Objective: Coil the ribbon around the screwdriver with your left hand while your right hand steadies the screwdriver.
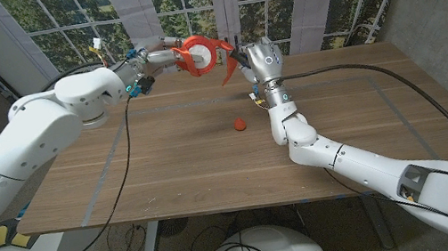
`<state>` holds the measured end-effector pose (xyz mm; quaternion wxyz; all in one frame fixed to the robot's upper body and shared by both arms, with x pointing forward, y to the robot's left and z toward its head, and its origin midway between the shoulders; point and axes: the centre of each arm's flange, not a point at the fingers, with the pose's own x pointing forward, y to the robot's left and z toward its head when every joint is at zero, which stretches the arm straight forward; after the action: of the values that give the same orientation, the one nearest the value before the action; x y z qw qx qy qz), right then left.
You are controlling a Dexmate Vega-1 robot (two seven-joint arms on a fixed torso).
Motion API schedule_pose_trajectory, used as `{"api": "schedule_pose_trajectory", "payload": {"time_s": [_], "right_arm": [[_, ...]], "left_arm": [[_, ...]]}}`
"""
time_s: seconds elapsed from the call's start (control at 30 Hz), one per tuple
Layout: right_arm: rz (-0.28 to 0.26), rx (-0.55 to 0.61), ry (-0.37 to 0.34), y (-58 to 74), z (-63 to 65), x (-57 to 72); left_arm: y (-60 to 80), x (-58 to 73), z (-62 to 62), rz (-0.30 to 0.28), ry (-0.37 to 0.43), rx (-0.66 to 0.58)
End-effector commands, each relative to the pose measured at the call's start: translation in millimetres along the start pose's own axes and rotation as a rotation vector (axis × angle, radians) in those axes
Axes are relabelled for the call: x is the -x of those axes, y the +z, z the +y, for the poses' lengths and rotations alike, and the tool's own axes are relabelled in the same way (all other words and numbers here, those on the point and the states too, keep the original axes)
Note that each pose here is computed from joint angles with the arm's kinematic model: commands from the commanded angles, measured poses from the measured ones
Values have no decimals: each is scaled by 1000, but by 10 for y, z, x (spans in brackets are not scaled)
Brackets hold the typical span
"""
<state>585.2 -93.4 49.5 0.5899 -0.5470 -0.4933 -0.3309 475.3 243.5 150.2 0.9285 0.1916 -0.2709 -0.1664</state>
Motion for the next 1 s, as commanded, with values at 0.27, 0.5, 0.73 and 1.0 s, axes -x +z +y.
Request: {"api": "schedule_pose_trajectory", "payload": {"time_s": [0.27,0.5,0.73,1.0], "right_arm": [[0,-6,-35,-81,-96,12],[-126,14,-2,4,-135,37],[-177,35,54,42,-162,54],[-189,120,155,54,-200,46]], "left_arm": [[-304,124,120,36,97,29],[-408,154,128,58,130,36],[-480,212,185,79,168,30],[-532,254,228,132,191,1]]}}
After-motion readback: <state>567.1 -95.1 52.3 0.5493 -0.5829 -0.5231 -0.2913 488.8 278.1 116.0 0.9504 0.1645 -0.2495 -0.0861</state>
